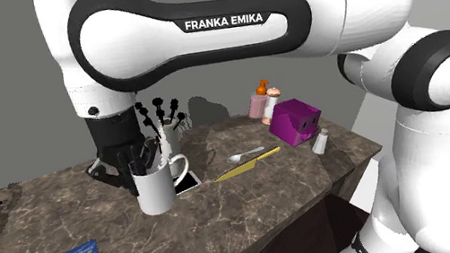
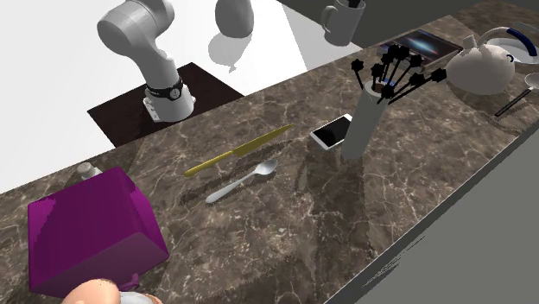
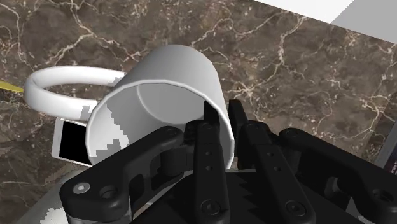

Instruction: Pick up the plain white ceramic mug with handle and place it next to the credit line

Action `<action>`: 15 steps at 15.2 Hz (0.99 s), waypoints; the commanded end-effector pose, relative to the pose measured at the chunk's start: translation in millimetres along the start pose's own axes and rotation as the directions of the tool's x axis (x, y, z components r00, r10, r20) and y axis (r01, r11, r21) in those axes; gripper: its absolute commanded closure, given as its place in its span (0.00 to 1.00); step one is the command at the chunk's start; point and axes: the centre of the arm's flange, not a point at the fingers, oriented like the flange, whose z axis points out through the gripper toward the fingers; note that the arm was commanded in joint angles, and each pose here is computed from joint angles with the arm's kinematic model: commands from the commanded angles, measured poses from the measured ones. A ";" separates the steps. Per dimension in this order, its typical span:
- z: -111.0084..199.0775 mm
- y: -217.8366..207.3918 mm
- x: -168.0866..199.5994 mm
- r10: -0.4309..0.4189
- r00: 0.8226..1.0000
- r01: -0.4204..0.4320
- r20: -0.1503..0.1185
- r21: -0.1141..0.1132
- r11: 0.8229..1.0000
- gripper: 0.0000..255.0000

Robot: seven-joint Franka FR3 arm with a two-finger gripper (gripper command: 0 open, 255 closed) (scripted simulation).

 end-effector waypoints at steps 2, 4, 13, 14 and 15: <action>12.9 -7.7 -2.2 0.002 1.000 -0.002 0.000 0.000 1.000 1.00; 23.3 -8.0 -0.4 0.002 1.000 -0.002 0.000 0.000 1.000 1.00; 70.2 -9.2 7.6 0.002 1.000 -0.002 0.000 0.000 1.000 1.00; 75.4 -9.3 8.5 0.002 1.000 -0.002 0.000 0.000 1.000 1.00; 80.6 -9.4 9.4 0.002 1.000 -0.002 0.000 0.000 1.000 1.00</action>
